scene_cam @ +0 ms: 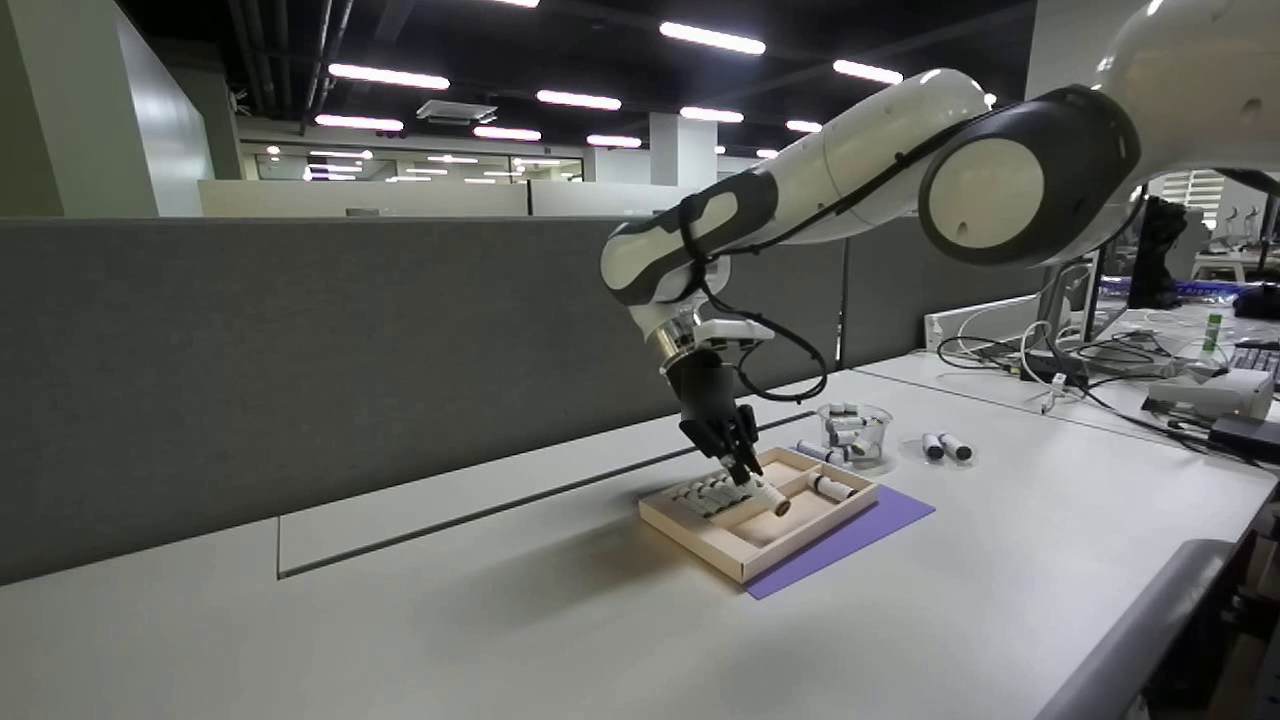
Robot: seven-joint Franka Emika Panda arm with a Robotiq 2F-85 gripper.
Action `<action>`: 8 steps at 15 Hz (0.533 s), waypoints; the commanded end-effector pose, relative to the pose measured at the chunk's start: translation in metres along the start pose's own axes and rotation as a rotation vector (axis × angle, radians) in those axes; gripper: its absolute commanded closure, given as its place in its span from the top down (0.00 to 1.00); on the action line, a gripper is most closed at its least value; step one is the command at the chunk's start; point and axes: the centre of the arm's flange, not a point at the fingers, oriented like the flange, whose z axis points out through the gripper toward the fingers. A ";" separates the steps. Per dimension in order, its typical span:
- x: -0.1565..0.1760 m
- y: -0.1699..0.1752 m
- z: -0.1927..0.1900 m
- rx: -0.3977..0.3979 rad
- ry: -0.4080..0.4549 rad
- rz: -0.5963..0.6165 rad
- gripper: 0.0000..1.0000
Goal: Move a bottle from the container to the tray
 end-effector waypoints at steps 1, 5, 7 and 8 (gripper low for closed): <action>0.000 -0.001 0.007 -0.039 -0.026 -0.016 0.05; 0.001 -0.002 0.017 -0.055 -0.052 -0.026 0.05; 0.002 -0.003 0.021 -0.062 -0.061 -0.031 0.05; 0.001 -0.003 0.022 -0.064 -0.064 -0.032 0.05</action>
